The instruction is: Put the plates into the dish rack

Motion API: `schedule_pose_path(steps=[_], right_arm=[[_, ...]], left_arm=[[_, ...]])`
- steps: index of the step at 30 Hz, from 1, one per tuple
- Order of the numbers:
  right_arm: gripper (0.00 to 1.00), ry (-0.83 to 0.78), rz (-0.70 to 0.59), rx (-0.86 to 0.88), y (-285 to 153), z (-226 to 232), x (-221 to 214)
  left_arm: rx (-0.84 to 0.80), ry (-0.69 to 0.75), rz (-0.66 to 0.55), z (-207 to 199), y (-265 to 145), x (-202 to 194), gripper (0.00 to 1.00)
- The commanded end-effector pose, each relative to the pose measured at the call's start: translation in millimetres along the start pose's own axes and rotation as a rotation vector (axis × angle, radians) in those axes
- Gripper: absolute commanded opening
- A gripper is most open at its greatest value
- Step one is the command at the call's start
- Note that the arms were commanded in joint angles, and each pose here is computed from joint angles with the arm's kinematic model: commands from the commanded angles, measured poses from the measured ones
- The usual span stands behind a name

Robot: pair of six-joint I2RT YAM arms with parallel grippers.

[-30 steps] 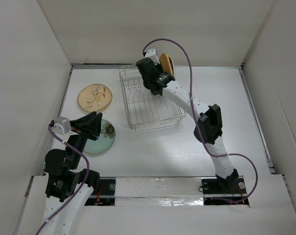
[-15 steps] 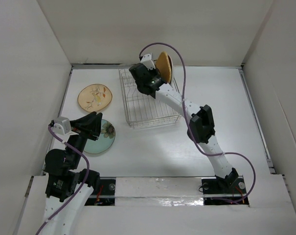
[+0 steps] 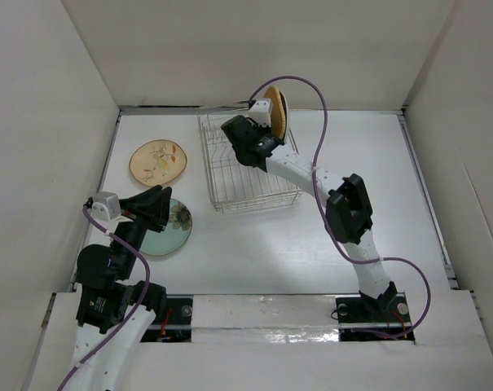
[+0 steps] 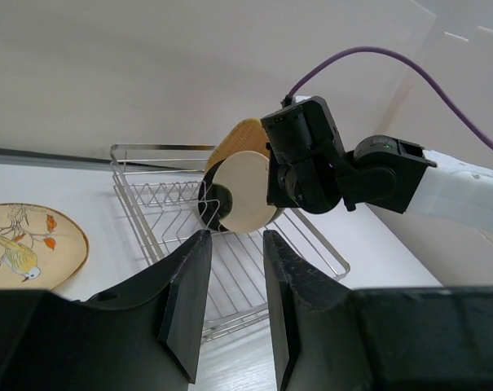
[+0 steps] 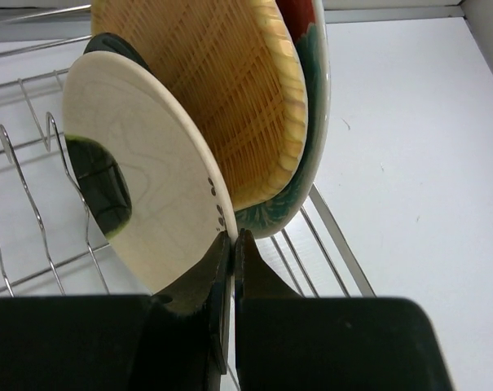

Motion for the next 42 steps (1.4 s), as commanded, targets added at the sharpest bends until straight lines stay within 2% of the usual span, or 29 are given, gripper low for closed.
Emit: schedule_pose_path(steps=[1,5,10,14,15,17,20,21,24,29,31,32,33,34,38,42], right_arm=[[0.0,0.173,-0.095,-0.041,-5.4,7.1,24.7],[0.0,0.205,-0.123,-0.033,1.5,15.5,38.9],[0.0,0.167,-0.162,-0.02,5.9,25.8,49.1],[0.1,0.155,-0.179,-0.015,11.1,33.4,46.3],[0.18,0.145,-0.179,-0.016,13.0,35.1,42.7],[0.2,0.157,-0.185,-0.001,14.2,38.4,42.2],[0.32,0.157,-0.186,0.011,15.3,40.6,40.4],[0.39,0.154,-0.188,0.008,15.0,39.8,41.3],[0.4,0.166,-0.195,0.011,11.8,35.8,46.3],[0.36,0.152,-0.158,0.076,17.6,28.9,35.8],[0.24,0.142,-0.127,0.091,22.7,26.6,30.8],[0.24,0.143,-0.119,0.087,27.8,24.1,29.1],[0.1,0.146,-0.118,0.09,27.1,23.1,29.1],[0.01,0.141,-0.117,0.091,26.9,22.1,27.8],[0.0,0.141,-0.177,0.009,21.9,13.5,30.2],[0.0,0.157,-0.211,0.016,20.6,15.7,43.9]], left_arm=[[-0.009,0.009,-0.028,-2.2,2.7,7.2,0.28],[-0.011,0.009,-0.024,-2.4,3.1,7.0,0.28],[-0.006,0.014,-0.023,-1.8,3.9,6.9,0.28],[-0.006,0.017,-0.021,-1.6,4.2,6.7,0.28],[-0.005,0.015,-0.018,-1.4,4.6,5.9,0.28],[-0.006,0.015,-0.016,-1.4,4.9,5.6,0.28],[-0.008,0.017,-0.014,-1.5,5.4,5.3,0.28],[-0.008,0.017,-0.011,-1.4,5.7,4.8,0.28],[-0.008,0.017,-0.008,-1.3,6.3,4.0,0.28],[-0.011,0.015,-0.002,-1.5,6.8,3.1,0.28],[-0.013,0.015,-0.003,-1.7,6.5,3.3,0.28],[-0.013,0.013,-0.003,-1.7,6.6,3.0,0.28],[-0.013,0.013,-0.003,-1.7,6.3,3.0,0.28],[-0.013,0.015,-0.003,-1.6,6.3,3.0,0.28],[-0.017,0.015,-0.004,-1.9,6.3,3.2,0.28],[-0.019,0.013,-0.001,-2.1,6.7,2.5,0.28]])
Point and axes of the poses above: each gripper's point midway between its finger pads, its own y axis out along the fingers, its own z axis along the line the jaws close on, x = y × z, the point moved 9 cm from there along -y, back along the fingers, and after that the axes turned 5 degrees about y, right-handed, at the moved point
